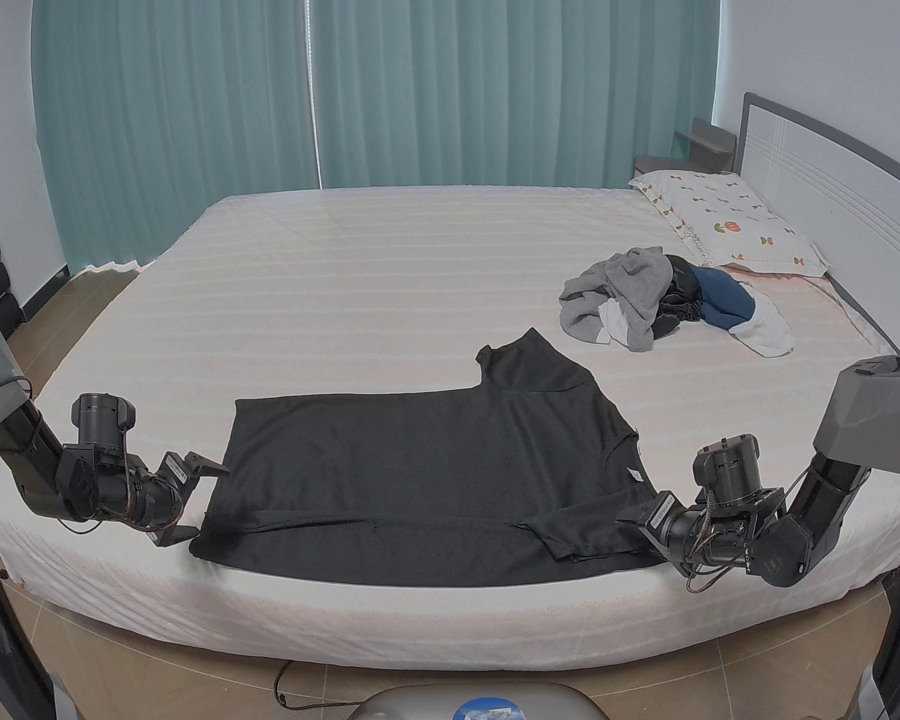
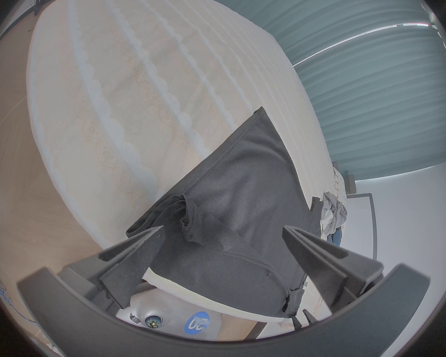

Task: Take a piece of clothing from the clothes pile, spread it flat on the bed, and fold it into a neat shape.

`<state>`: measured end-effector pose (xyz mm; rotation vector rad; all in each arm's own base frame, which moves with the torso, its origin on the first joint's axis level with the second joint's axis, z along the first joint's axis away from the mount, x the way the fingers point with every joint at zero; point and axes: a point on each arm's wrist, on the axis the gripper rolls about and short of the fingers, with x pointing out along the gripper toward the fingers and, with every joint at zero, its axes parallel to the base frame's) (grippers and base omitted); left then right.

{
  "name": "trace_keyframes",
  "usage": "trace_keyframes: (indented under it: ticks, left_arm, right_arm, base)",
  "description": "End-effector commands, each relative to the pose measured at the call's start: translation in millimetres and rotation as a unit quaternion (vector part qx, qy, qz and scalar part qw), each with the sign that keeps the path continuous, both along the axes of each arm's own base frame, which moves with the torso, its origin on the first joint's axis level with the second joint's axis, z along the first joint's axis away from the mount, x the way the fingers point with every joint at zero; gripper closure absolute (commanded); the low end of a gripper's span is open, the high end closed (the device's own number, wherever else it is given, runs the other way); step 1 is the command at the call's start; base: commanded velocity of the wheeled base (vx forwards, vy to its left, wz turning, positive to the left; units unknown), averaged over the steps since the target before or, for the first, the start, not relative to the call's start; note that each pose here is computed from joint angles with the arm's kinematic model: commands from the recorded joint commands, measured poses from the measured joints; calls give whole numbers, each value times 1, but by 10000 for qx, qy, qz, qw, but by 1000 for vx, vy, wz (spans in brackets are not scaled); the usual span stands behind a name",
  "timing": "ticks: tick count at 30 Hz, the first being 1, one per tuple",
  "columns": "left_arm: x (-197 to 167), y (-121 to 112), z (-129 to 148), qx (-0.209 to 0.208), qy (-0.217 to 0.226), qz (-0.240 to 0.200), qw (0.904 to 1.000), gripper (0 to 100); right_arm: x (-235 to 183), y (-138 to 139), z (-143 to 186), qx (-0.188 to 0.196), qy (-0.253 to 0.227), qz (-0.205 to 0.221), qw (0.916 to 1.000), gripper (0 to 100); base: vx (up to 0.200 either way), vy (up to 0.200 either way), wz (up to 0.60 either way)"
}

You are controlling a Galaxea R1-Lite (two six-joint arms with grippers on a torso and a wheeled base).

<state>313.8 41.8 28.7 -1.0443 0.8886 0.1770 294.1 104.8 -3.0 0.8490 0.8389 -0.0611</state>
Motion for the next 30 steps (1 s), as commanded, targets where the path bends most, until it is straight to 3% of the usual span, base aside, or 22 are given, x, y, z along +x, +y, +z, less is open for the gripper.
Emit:
trace_keyframes:
  ticks: [1, 11, 21, 30]
  left_arm:
    - [0, 0, 0, -1, 4, 4, 10000, 0]
    - [0, 0, 0, 4, 2, -2, 10000, 0]
    - [0, 1, -1, 1, 17, 6, 10000, 0]
    - [0, 2, -3, 3, 41, 34, 10000, 0]
  right_arm:
    - [-2, 0, 0, -17, 18, 3, 10000, 100]
    - [-4, -1, 21, 87, -238, -7, 9997, 100]
    - [-2, 0, 51, 592, -615, -183, 9962, 100]
    - [-21, -12, 30, 209, -143, -131, 9996, 100]
  base:
    - [0, 0, 0]
    - [0, 0, 0]
    - [0, 0, 0]
    - [0, 0, 0]
